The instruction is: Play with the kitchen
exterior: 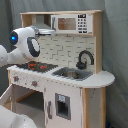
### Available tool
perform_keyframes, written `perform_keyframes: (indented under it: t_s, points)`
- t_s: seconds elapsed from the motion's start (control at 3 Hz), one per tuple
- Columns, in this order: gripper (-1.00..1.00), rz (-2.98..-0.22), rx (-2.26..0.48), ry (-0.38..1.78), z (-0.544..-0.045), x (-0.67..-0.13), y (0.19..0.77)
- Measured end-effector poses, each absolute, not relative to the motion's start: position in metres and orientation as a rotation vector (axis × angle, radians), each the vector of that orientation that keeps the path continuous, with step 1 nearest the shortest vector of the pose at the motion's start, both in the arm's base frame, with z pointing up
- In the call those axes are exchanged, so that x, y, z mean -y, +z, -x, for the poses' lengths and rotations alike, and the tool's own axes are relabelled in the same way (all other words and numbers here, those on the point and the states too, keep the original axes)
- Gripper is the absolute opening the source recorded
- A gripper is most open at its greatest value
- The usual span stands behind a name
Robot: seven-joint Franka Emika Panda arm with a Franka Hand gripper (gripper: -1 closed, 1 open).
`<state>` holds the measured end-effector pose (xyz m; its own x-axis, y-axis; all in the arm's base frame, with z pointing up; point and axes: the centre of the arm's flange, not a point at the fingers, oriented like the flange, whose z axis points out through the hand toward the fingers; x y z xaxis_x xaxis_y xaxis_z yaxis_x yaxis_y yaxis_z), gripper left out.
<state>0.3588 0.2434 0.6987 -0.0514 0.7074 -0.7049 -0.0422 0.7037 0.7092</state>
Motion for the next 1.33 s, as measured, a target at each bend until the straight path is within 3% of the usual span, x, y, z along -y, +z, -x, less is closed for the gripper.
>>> perform_keyframes:
  t_s: [1.33]
  points:
    - [1.00, -0.557, -1.561, 0.592, -0.442, -0.221, 0.703]
